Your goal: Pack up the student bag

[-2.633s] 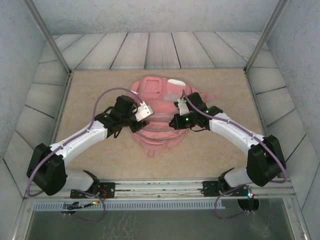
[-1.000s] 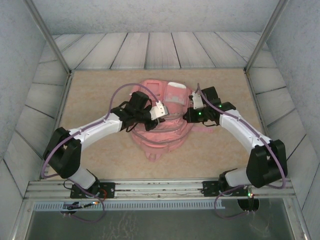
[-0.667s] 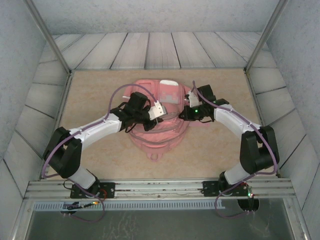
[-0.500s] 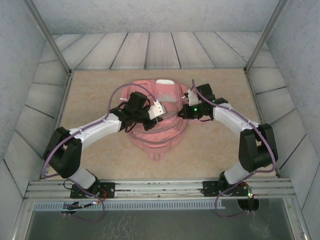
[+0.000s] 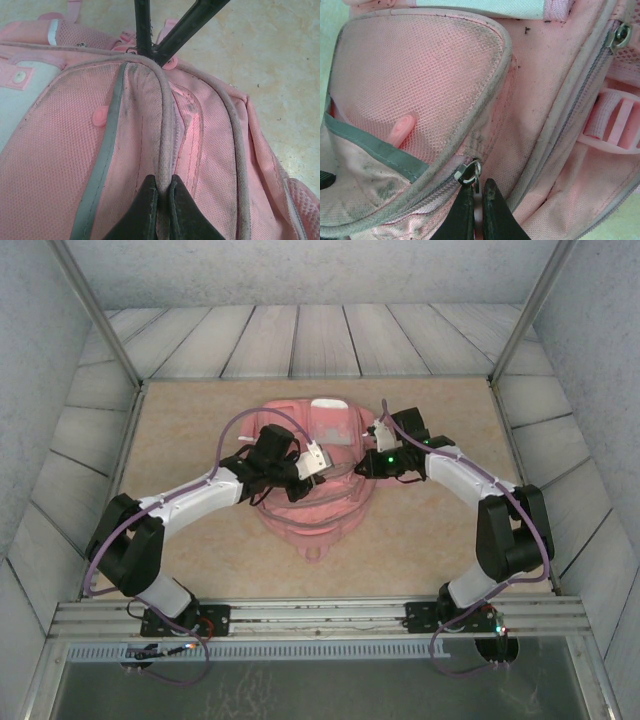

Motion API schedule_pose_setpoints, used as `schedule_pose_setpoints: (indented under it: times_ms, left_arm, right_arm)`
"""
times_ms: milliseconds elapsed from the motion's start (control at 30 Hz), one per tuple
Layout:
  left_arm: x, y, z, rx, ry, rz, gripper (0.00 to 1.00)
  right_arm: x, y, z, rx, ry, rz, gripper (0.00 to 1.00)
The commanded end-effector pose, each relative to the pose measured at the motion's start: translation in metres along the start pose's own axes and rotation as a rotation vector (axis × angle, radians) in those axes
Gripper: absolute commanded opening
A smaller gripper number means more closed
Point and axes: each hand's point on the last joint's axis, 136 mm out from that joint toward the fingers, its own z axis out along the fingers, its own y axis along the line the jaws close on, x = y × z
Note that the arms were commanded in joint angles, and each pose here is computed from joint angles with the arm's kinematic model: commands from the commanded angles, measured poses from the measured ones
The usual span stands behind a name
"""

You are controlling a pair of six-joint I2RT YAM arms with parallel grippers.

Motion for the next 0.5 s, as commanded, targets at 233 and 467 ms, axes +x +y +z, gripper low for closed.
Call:
schedule_pose_setpoints:
  times_ms: [233,467]
  left_arm:
    - [-0.002,-0.028,-0.018,0.115,-0.011,-0.035,0.08]
    - [-0.001,-0.032,-0.022,0.125,-0.011,-0.048,0.11]
  right_arm:
    - [-0.034,-0.027,-0.016,0.072,-0.127,-0.028,0.19]
    - [-0.037,-0.028,-0.024,0.104,-0.126,-0.035,0.33]
